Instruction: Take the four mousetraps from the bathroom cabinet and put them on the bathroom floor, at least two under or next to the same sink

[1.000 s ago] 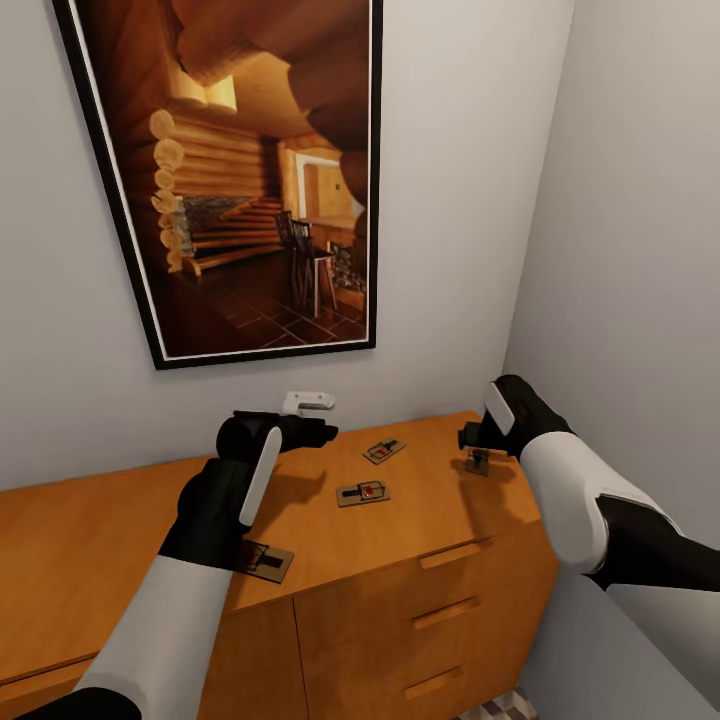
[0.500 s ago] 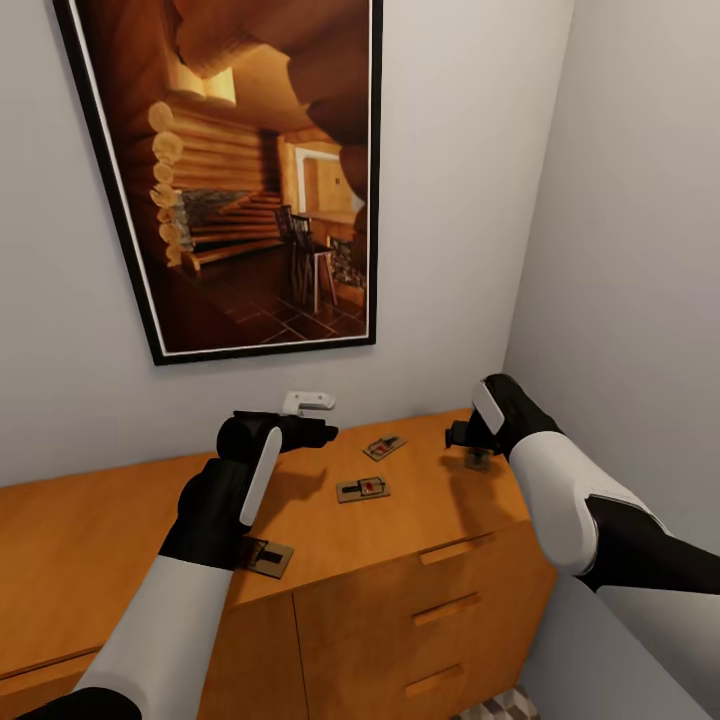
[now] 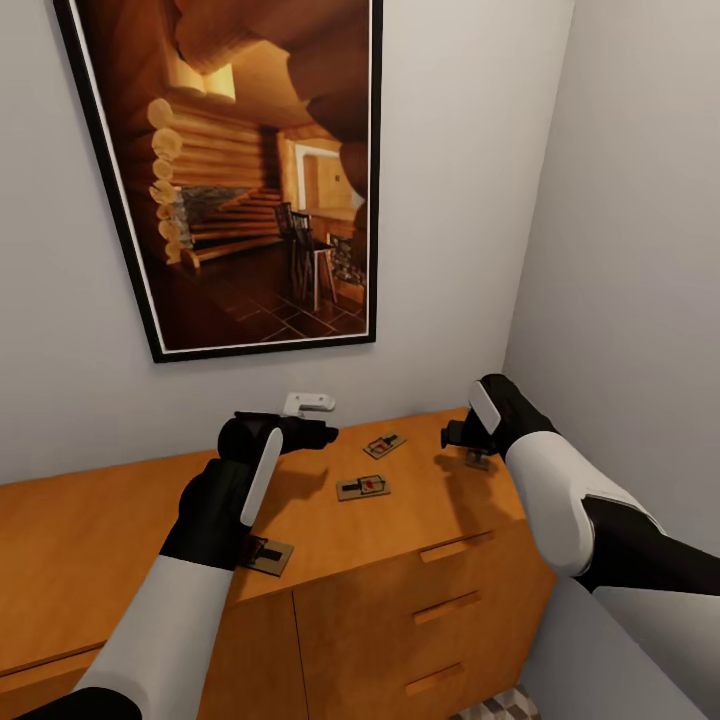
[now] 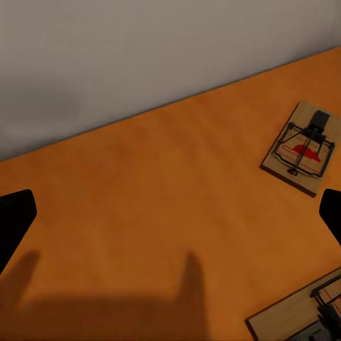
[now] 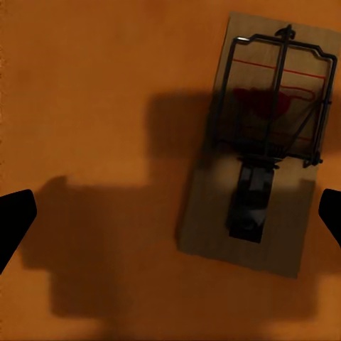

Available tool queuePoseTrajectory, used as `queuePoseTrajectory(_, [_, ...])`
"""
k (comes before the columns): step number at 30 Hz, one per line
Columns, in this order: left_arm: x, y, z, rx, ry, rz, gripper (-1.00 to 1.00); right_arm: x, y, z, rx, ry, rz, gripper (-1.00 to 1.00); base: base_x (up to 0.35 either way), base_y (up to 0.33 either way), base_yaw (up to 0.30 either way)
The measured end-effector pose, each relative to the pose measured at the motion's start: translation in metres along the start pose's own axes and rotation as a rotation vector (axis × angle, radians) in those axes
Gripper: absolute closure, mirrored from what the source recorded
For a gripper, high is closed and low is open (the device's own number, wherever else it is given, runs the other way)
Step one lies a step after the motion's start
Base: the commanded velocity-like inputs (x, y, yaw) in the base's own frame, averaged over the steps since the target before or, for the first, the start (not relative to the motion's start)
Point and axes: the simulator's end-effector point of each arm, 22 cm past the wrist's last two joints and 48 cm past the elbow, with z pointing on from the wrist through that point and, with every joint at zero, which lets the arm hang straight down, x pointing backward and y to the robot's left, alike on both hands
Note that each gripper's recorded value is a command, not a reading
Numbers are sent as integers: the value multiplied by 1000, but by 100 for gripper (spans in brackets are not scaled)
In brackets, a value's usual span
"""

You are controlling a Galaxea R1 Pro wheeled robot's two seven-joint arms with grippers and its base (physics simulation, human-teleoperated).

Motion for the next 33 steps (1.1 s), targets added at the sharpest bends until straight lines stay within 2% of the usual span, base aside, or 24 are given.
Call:
queuePoseTrajectory(18, [0,0,0,-1,1,0,-100,-2,-7,0,13,-4,4,-100,0,0,0])
queuePoseTrajectory(33, [0,0,0,-1,1,0,-100,-5,-30,-2,96,-9,13,-100,0,0,0])
